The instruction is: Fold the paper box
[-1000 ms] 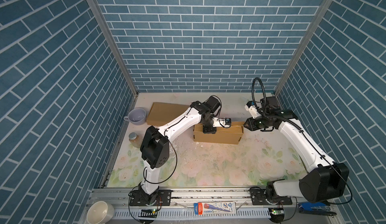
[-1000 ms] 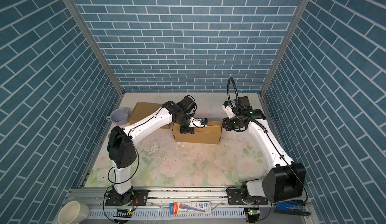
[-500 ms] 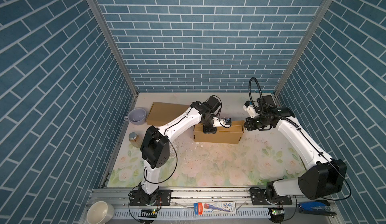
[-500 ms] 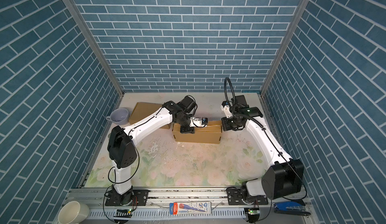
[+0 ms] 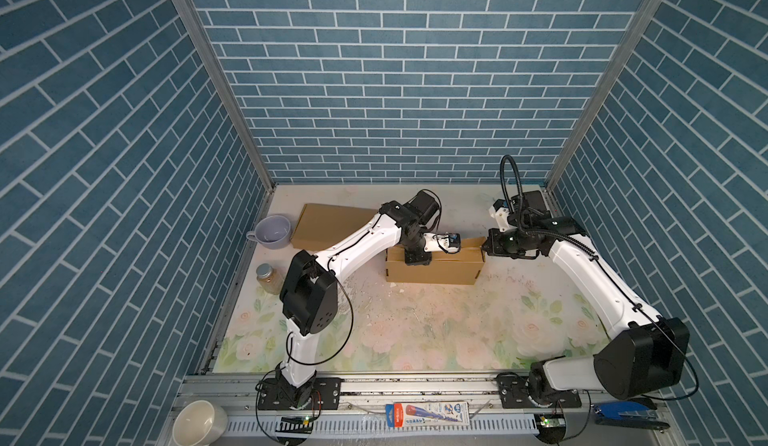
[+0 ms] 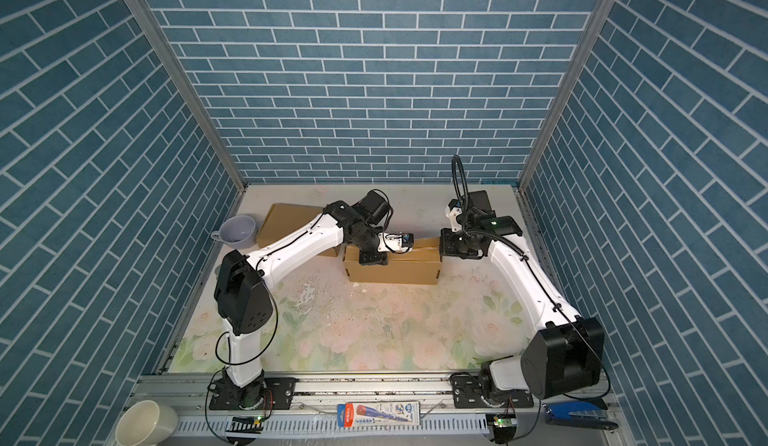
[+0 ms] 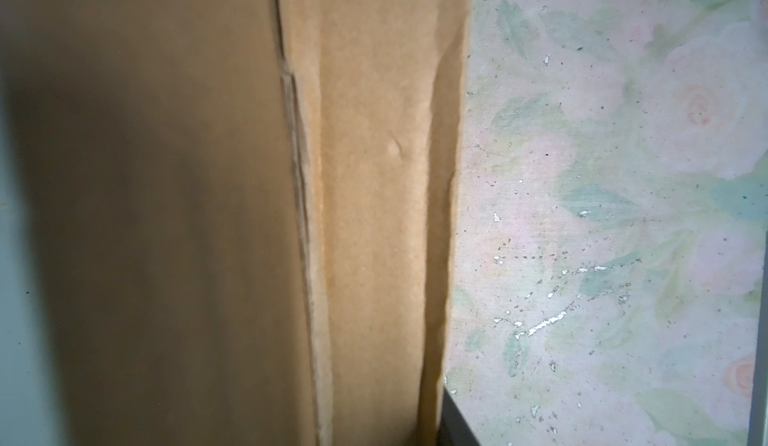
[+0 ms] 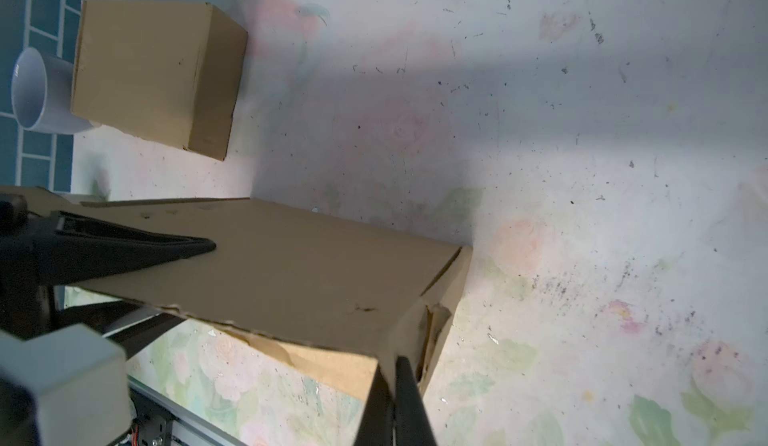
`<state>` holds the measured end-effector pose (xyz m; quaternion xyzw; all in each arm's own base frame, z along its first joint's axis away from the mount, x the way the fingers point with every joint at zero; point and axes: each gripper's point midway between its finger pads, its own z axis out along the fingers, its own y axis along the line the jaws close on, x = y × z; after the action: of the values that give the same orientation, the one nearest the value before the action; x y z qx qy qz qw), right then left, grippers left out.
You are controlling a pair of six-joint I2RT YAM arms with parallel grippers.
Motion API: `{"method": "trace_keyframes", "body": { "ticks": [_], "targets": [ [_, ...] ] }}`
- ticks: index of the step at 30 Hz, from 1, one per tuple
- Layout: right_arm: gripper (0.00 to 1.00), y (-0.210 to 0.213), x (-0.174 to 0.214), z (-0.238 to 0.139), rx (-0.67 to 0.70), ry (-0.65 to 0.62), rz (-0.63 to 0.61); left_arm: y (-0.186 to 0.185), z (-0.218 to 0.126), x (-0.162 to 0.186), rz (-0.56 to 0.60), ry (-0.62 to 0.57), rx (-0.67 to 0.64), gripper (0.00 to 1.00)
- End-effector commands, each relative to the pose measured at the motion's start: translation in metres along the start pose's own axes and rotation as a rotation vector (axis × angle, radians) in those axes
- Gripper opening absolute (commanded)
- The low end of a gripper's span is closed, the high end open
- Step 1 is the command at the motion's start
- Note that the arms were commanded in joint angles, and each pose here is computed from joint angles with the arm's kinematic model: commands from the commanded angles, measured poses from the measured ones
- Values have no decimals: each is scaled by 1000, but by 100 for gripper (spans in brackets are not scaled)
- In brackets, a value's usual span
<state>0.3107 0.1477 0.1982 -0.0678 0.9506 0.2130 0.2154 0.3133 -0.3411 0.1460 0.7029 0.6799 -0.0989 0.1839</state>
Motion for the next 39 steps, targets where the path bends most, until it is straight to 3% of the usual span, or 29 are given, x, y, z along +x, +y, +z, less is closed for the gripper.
{"method": "trace_keyframes", "body": {
  "ticks": [1, 11, 18, 27, 35, 39],
  "targets": [
    [0, -4, 14, 12, -5, 20, 40, -22, 61, 36, -32, 122, 132, 28],
    [0, -30, 39, 26, 88, 64, -6, -15, 61, 36, -36, 131, 85, 28],
    [0, -32, 46, 36, 72, 62, 20, -7, 61, 35, -38, 134, 24, 34],
    [0, -35, 55, 40, 75, 56, 47, 1, 61, 32, -27, 132, -32, 34],
    [0, -28, 39, 29, 56, 12, -12, -4, 69, 39, 20, 168, -40, 25],
    [12, -10, 21, 13, -22, -19, -19, -5, 71, 42, 34, 176, -40, 22]
  ]
}}
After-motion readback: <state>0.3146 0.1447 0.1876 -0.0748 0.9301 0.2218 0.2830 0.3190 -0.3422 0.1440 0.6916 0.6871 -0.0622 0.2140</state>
